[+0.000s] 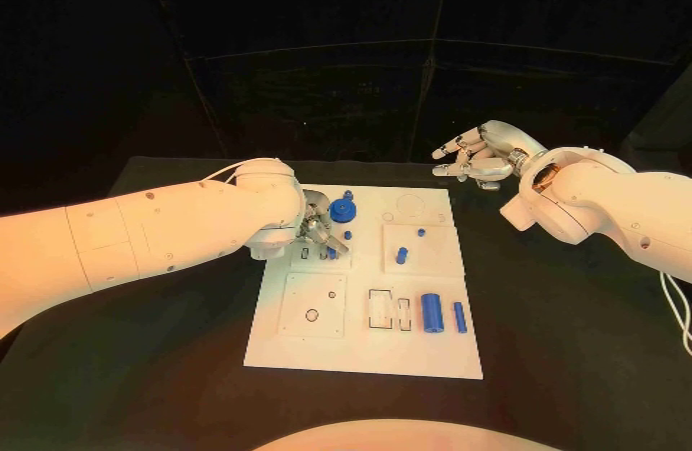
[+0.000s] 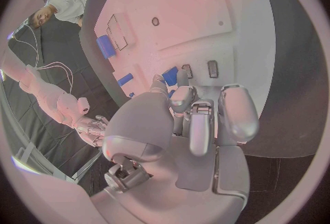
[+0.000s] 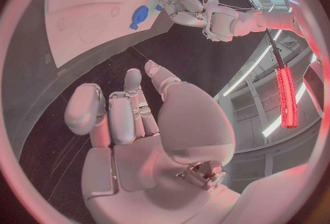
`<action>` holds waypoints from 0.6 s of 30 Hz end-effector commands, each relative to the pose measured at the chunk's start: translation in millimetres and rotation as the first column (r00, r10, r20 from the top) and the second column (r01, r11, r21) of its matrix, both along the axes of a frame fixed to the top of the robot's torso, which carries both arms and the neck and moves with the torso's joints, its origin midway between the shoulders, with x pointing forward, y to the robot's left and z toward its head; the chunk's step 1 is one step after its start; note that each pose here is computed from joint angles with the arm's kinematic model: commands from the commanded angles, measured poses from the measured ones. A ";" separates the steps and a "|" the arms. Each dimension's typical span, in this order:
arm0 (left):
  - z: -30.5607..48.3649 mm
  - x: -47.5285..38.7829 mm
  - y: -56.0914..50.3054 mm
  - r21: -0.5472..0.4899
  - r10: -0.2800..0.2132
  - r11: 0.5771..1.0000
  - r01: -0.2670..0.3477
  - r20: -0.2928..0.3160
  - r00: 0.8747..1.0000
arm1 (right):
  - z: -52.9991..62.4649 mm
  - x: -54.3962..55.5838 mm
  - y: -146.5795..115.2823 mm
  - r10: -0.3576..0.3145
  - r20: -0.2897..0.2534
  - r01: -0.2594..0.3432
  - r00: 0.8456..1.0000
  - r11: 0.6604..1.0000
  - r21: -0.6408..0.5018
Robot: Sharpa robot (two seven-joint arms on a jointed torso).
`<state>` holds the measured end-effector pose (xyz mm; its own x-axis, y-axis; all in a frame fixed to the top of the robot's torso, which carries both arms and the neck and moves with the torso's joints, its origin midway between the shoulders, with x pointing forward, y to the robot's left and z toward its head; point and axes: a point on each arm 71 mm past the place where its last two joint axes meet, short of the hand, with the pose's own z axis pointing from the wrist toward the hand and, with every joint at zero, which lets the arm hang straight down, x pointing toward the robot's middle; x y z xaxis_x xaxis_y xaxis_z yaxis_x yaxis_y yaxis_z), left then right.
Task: Assemble the parts on the task board
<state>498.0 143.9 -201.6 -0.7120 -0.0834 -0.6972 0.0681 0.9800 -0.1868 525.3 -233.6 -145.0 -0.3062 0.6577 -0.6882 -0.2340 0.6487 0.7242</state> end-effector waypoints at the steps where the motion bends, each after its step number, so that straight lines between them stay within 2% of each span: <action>1: 1.5 0.6 0.0 -0.016 0.009 1.000 -0.009 0.015 1.000 | 1.1 0.9 0.8 0.005 0.002 -0.005 1.000 1.000 -0.005; 18: 2.0 0.9 1.4 -0.025 0.012 1.000 -0.012 0.021 1.000 | -0.4 4.1 1.4 0.006 0.000 -0.006 1.000 1.000 -0.025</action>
